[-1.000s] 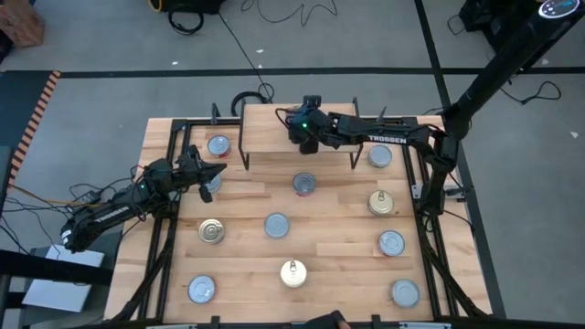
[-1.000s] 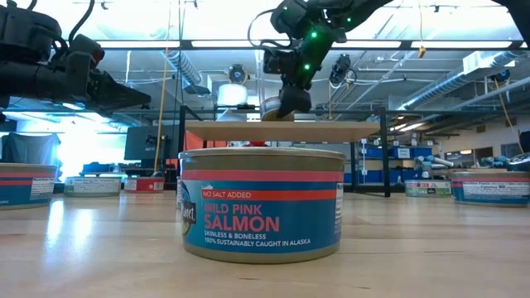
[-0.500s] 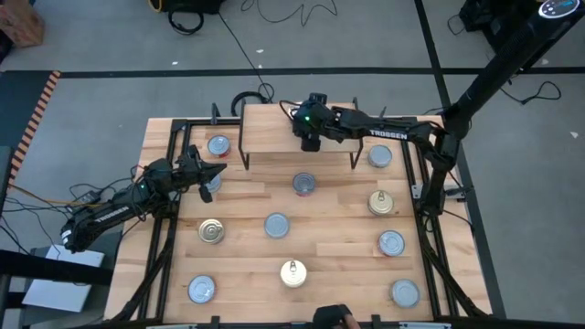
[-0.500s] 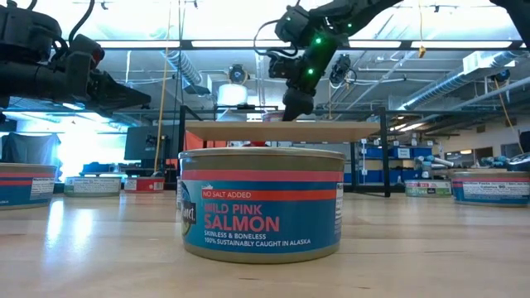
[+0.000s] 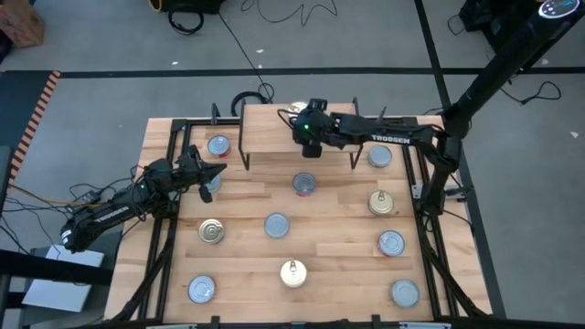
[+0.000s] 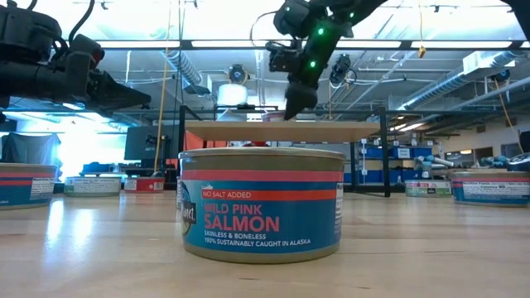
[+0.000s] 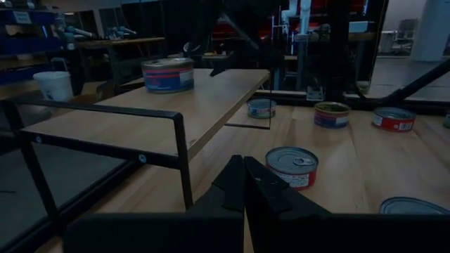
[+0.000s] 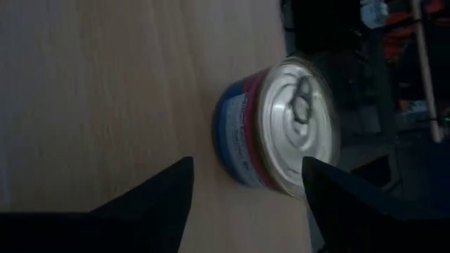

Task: Stack canned seafood by type on shelf
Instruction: Adjust the blue pink tuna can on the table

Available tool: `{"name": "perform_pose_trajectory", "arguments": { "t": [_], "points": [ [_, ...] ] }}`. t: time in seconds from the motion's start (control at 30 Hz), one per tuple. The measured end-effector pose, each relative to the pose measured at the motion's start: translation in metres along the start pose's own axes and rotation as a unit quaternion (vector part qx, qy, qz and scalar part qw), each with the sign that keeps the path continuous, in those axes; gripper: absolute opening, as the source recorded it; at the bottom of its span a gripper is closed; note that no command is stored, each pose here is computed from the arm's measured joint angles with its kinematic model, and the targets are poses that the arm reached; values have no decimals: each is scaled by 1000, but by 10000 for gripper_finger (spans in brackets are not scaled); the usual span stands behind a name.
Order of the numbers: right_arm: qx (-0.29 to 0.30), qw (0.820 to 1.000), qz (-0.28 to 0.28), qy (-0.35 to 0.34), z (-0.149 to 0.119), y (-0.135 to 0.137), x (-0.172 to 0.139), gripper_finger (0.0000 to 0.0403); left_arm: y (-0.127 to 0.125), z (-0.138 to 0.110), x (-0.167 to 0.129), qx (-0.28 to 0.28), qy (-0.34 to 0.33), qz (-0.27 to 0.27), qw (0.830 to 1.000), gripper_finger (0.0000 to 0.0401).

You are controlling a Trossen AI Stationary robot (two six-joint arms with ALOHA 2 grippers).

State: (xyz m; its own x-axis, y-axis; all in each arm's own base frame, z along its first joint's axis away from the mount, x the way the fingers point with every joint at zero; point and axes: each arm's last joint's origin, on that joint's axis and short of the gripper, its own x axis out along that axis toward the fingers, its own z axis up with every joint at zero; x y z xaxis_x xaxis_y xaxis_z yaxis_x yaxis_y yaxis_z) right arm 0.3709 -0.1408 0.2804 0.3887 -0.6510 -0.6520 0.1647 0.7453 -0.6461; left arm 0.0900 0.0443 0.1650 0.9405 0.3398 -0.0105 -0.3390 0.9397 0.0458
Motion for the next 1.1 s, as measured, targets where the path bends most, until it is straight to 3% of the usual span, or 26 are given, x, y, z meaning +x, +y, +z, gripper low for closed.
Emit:
{"name": "perform_pose_trajectory", "arguments": {
  "t": [0.23,0.4,0.53,0.6,0.9,1.1],
  "points": [
    [8,1000,13,-23,10,18,-40,223,-1,1,0,0,-7,-19,1000,4],
    [17,999,36,-37,13,31,-56,133,-1,2,0,-1,-11,-19,1000,4],
    [35,990,120,-63,10,51,-52,36,-1,2,0,-12,-11,-24,1000,4],
    [42,983,158,-83,7,64,-48,11,-2,2,0,-11,-9,-40,999,4],
    [101,963,183,-170,-13,125,-49,6,-4,1,0,-10,-7,-65,998,4],
    [129,934,214,-254,-35,158,-79,7,-4,-1,2,-12,6,-81,997,4]
  ]
}}
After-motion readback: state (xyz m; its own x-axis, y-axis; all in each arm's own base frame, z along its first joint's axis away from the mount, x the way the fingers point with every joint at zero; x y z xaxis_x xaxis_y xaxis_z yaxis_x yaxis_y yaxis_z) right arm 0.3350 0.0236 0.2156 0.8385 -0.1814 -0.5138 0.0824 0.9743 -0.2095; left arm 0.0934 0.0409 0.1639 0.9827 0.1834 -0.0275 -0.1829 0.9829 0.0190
